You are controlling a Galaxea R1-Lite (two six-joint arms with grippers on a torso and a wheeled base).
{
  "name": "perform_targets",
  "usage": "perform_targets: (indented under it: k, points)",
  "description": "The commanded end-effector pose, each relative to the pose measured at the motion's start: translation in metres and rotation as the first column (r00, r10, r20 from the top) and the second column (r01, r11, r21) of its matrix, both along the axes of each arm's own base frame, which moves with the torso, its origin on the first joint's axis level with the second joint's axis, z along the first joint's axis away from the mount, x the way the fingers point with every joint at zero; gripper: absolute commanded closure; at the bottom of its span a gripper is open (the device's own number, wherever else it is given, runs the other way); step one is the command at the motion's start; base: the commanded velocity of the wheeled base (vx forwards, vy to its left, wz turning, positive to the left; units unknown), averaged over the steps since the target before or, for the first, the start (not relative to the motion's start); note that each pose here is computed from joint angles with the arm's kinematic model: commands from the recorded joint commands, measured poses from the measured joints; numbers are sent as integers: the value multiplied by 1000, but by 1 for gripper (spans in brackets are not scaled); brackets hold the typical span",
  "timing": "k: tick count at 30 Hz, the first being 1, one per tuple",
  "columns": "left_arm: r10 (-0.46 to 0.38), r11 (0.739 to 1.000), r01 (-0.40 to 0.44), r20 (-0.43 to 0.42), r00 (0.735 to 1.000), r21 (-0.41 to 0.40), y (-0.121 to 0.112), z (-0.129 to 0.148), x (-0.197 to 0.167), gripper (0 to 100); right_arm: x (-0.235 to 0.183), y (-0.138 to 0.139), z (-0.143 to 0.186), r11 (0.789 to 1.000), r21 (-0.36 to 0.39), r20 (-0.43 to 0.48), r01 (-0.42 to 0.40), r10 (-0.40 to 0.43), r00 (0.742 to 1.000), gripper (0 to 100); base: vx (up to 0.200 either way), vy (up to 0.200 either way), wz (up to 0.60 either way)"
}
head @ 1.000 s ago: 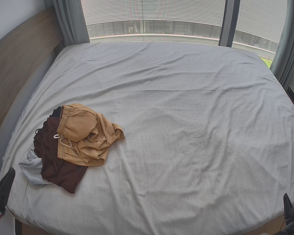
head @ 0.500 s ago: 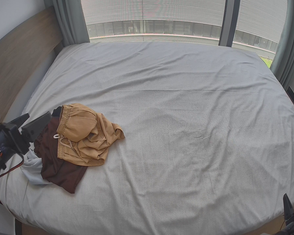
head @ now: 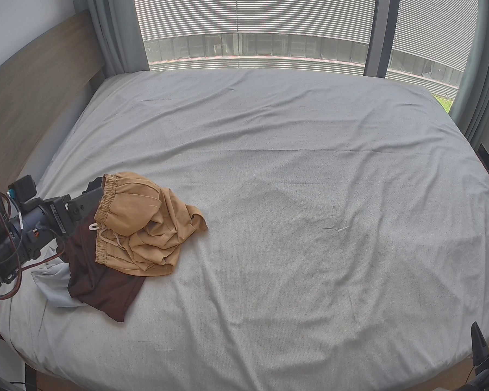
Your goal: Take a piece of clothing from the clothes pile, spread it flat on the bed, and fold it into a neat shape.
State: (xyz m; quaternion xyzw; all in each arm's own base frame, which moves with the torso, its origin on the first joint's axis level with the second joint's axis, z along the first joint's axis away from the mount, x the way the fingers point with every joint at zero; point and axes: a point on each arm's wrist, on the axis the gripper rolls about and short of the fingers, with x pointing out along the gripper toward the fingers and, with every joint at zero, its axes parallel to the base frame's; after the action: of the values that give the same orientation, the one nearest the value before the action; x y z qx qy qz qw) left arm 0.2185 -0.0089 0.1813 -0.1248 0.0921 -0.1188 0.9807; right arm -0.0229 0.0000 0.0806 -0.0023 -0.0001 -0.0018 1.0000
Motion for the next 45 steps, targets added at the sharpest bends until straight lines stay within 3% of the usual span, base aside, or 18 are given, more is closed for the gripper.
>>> perform_targets:
  k: [1,19,35,45]
  points:
    - [20,1000,-20,-79,997,-1,5,-20,18,0,0,0,-5,1000,0,-3,-1,1,1000,0,0,0,0]
    - [79,997,-79,-70,994,1,25,-23,78,0,0,0,-5,1000,0,-3,-1,1,1000,0,0,0,0]
    - [87,996,-88,-115,990,-5,35,-47,122,0,0,0,-5,1000,0,-3,-1,1,1000,0,0,0,0]
    - [49,999,-51,-110,993,-14,37,-56,150,0,0,0,-5,1000,0,-3,-1,1,1000,0,0,0,0]
